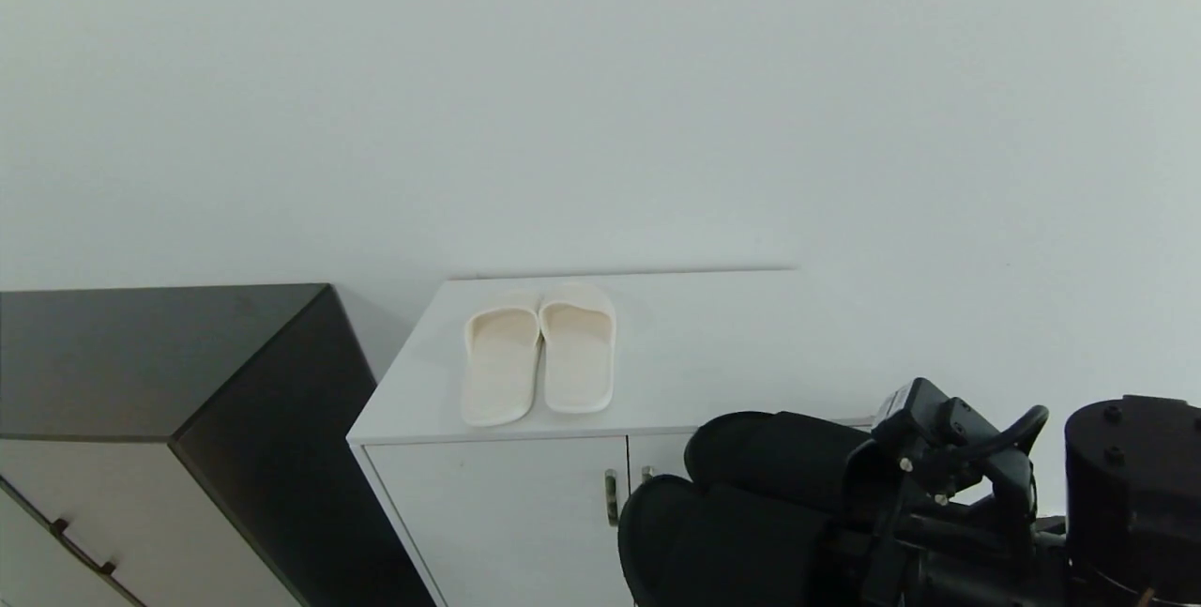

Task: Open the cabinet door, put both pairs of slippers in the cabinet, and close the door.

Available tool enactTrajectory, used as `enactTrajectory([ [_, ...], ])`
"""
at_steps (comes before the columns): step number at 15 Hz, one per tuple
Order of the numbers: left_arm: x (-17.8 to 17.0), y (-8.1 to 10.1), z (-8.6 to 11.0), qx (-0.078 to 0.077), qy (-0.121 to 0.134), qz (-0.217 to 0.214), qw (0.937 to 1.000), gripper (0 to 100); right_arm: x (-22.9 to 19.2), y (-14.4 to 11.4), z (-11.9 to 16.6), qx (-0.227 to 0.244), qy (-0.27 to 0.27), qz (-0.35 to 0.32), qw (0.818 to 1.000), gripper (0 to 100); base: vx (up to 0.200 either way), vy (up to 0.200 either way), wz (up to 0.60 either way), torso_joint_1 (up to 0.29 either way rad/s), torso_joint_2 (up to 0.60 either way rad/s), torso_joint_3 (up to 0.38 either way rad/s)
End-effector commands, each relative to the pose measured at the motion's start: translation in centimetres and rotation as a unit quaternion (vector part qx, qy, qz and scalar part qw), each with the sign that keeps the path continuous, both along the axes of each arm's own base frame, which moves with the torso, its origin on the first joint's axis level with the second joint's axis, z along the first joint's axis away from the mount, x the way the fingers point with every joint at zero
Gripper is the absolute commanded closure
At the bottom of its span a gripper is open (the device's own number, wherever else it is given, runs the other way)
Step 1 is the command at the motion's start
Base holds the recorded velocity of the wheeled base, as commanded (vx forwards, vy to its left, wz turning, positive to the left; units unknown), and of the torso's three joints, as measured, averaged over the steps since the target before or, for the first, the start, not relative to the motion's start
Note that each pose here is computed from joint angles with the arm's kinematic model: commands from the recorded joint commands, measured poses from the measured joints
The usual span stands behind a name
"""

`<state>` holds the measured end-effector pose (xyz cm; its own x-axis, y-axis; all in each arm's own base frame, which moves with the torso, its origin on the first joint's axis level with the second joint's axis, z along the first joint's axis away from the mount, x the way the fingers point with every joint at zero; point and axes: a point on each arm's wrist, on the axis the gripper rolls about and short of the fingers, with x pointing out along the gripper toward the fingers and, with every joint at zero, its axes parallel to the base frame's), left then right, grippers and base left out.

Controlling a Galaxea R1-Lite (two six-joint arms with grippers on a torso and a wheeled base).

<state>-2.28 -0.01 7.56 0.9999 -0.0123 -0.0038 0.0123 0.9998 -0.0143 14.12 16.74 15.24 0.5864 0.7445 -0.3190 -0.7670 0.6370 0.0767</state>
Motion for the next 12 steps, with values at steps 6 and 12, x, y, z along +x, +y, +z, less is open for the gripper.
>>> enactTrajectory([
  [6, 0.0, 0.0, 0.0, 0.005, 0.000, 0.005, 1.0000, 100, -0.8, -0.1, -0.6, -0.010, 0.004, 0.019, 1.000, 100, 0.000, 0.000, 0.00, -0.113, 0.26, 0.144],
  [12, 0.0, 0.0, 0.0, 0.003, 0.001, 0.003, 1.0000, 0, -1.3, -0.5, -1.3, -0.029, 0.002, 0.041, 0.999, 100, 0.000, 0.000, 0.00, -0.218, 0.51, 0.295],
])
